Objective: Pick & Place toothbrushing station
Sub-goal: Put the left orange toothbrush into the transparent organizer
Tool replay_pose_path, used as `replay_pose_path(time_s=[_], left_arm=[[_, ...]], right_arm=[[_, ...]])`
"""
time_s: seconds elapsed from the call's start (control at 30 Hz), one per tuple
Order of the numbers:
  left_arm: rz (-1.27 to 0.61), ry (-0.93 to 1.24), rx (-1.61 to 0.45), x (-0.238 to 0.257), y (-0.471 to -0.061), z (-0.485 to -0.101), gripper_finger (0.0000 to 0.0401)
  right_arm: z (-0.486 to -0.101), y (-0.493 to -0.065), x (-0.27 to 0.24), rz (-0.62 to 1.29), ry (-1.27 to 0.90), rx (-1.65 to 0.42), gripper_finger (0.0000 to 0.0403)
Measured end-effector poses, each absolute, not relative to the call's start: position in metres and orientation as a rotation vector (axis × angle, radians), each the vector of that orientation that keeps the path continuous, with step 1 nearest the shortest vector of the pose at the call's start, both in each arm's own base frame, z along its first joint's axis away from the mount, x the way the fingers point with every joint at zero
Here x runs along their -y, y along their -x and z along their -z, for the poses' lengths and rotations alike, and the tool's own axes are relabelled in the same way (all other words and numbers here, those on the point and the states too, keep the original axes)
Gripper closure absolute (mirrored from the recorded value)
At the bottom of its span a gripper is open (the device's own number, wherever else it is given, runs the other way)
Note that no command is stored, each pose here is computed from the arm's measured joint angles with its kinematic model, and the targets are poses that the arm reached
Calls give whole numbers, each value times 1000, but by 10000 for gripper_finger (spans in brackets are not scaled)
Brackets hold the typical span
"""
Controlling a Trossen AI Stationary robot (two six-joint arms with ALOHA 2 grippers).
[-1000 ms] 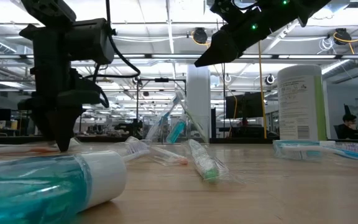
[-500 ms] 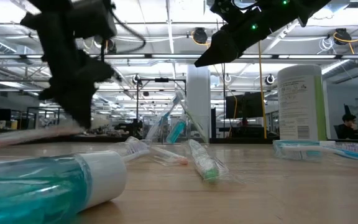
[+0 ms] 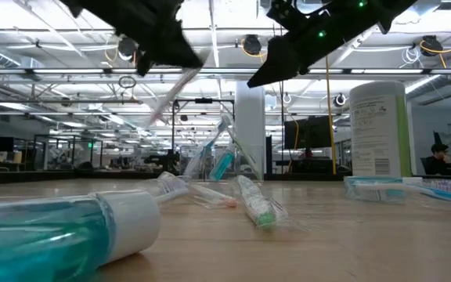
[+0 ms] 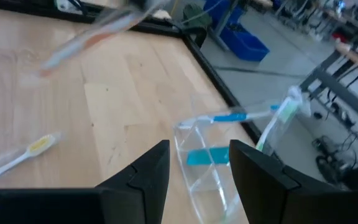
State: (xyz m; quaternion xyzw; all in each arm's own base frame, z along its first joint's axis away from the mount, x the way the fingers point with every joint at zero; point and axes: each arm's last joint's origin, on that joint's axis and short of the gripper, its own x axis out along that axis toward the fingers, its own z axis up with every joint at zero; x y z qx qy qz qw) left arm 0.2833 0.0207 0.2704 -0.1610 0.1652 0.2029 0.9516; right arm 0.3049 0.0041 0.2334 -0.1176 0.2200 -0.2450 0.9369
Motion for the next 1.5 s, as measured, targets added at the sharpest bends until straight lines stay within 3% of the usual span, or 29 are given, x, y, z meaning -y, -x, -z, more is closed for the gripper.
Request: replay_pose_path(time_s=[0.17, 0.5, 0.87, 1.17, 1.5], left_arm=[[-459, 199, -218, -46, -284, -283, 396], [-598, 24, -59, -91, -293, -288, 387], [-742, 14, -74, -133, -316, -240, 391], [-810, 100, -253, -140, -325, -192, 378], [-817, 113, -349, -140, -325, -177, 385]], right_arm=[[-231, -304, -4, 498, 230, -470, 245], [-229, -305, -7, 367, 207, -488, 245], [-228, -305, -9, 304, 173, -488, 245], [-227, -304, -9, 299, 176, -508, 245], [-227, -304, -9, 299, 177, -510, 245]])
